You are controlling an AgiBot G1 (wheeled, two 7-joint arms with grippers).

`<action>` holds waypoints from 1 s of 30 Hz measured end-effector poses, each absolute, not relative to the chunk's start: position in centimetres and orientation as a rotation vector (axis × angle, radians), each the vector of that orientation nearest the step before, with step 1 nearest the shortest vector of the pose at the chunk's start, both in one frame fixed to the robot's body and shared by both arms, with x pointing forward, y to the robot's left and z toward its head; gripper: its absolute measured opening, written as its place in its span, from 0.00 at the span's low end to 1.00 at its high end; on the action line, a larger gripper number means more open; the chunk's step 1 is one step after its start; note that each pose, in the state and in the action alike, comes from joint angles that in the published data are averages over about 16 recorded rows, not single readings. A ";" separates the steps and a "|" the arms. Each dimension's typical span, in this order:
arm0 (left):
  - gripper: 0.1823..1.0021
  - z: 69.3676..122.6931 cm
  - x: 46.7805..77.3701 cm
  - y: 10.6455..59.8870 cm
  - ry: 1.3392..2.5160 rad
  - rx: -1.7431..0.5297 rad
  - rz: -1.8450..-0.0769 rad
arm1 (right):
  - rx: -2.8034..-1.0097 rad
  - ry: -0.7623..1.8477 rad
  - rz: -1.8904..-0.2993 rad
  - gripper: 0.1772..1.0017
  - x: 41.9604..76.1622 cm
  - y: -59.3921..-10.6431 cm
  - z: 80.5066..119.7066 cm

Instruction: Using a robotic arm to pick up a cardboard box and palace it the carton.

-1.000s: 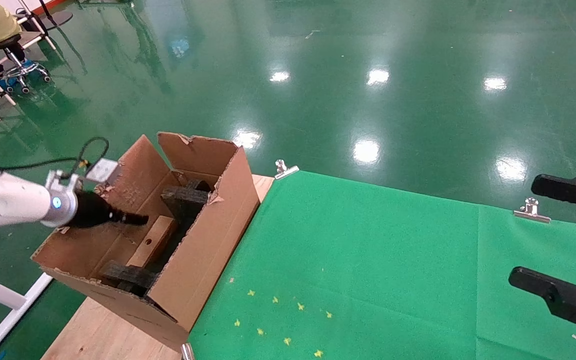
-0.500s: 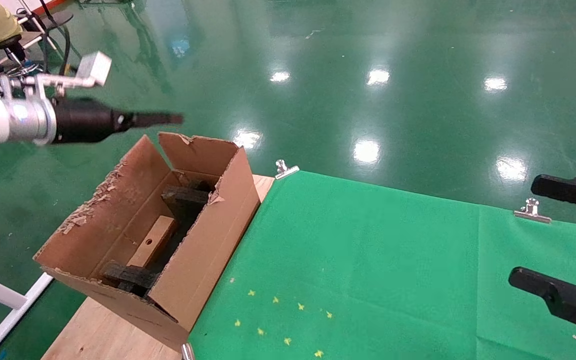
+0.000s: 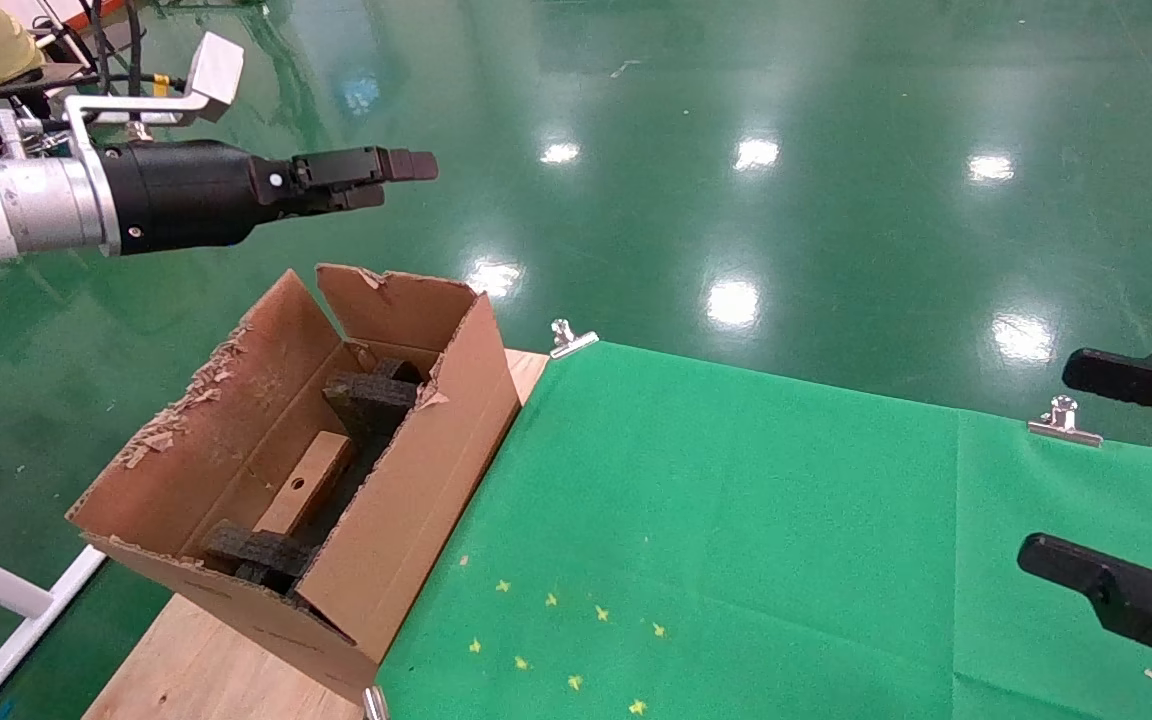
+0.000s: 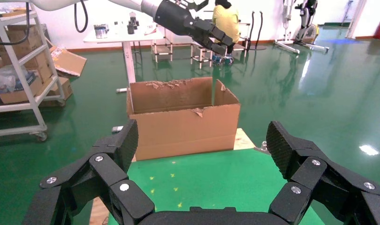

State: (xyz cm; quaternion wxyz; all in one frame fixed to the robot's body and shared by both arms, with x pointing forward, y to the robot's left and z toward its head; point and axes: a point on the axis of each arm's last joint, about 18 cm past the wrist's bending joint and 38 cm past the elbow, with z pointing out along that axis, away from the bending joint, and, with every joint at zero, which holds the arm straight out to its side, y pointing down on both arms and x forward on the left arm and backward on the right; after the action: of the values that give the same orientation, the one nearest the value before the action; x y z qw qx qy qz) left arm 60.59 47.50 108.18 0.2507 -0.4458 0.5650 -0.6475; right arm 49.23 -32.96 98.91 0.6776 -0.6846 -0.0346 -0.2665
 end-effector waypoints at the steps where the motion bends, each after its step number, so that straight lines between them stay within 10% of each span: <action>1: 1.00 108.1 60.6 47.4 1.543 -1.204 -1.761 | -1.538 -0.078 -0.599 1.00 49.2 -33.0 98.9; 30: 1.00 104.6 57.7 38.9 1.823 -0.562 -1.773 | -1.538 -0.078 -0.599 1.00 49.2 -33.0 98.9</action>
State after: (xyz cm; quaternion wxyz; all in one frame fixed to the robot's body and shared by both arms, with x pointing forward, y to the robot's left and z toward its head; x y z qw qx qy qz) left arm 57.74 38.90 104.60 0.2652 -0.2081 0.6749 -0.6564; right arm 49.23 -32.96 98.91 0.6776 -0.6846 -0.0346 -0.2665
